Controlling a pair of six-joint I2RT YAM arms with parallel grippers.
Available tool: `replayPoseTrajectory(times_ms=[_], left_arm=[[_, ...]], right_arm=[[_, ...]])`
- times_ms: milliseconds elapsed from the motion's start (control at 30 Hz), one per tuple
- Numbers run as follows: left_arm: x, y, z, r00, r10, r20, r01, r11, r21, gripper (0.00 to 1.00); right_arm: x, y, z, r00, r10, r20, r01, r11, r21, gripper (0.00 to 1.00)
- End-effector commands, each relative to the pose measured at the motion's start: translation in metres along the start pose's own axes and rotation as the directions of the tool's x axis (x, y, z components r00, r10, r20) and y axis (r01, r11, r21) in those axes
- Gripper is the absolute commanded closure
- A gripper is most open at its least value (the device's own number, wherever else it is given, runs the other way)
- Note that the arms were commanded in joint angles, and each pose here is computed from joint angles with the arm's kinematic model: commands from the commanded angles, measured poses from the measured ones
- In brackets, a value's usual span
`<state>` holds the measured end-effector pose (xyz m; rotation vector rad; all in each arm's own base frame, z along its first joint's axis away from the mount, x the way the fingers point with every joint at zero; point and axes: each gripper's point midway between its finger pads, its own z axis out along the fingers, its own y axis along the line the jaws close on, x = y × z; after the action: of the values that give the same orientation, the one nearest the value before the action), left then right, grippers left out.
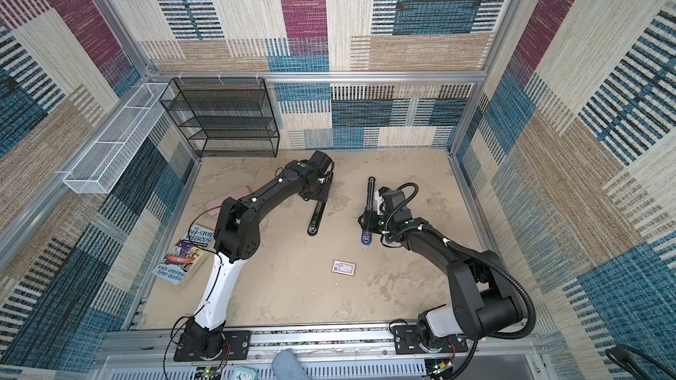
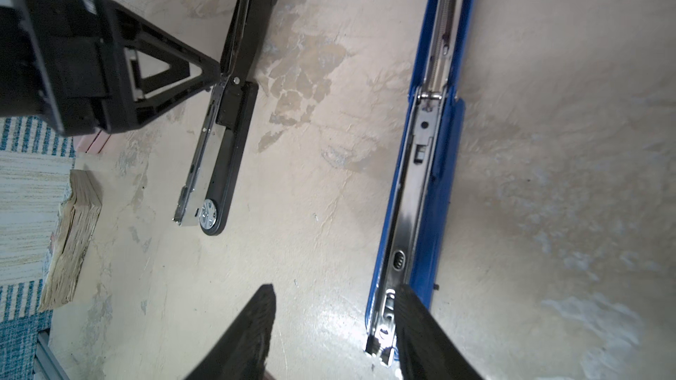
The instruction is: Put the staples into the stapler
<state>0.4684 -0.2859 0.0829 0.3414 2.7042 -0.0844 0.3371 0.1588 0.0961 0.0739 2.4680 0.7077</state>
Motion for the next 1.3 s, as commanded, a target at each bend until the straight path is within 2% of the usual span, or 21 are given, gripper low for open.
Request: replayPoseTrajectory(times_ms=[0,233,433,633,733,1100,1267], left_arm=[[0.009,0.002,-0.029,1.0,0.002,-0.002,-0.002,1.0,0.022,0.44],[0.056,-0.001,-0.084,1.0,-0.02,0.021,0.016,0.987,0.163,0.45],[0.119,-0.016,-0.102,1.0,-0.022,0.02,0.015,0.949,0.314,0.46],[0.18,-0.031,-0.093,0.998,-0.045,-0.044,0.06,0.902,0.427,0.46],[0.198,-0.031,-0.086,0.996,-0.051,-0.076,0.079,0.893,0.442,0.47],[0.225,-0.028,-0.066,0.987,-0.053,-0.149,0.112,0.897,0.427,0.48],[0.236,-0.025,-0.062,0.981,-0.058,-0.187,0.132,0.899,0.418,0.49]], right_arm=[[0.005,0.005,-0.007,1.0,-0.027,-0.011,0.027,0.999,-0.023,0.44],[0.036,0.02,-0.016,0.995,-0.071,-0.072,0.065,0.995,-0.079,0.48],[0.083,0.03,-0.01,0.979,-0.099,-0.176,0.084,0.992,-0.094,0.48],[0.12,0.023,0.001,0.962,-0.076,-0.261,0.054,0.994,-0.092,0.49],[0.13,0.024,0.007,0.953,-0.074,-0.295,0.046,0.994,-0.102,0.51],[0.153,0.055,0.028,0.916,-0.13,-0.379,0.063,0.981,-0.186,0.58],[0.151,0.058,0.031,0.917,-0.124,-0.379,0.063,0.984,-0.169,0.53]])
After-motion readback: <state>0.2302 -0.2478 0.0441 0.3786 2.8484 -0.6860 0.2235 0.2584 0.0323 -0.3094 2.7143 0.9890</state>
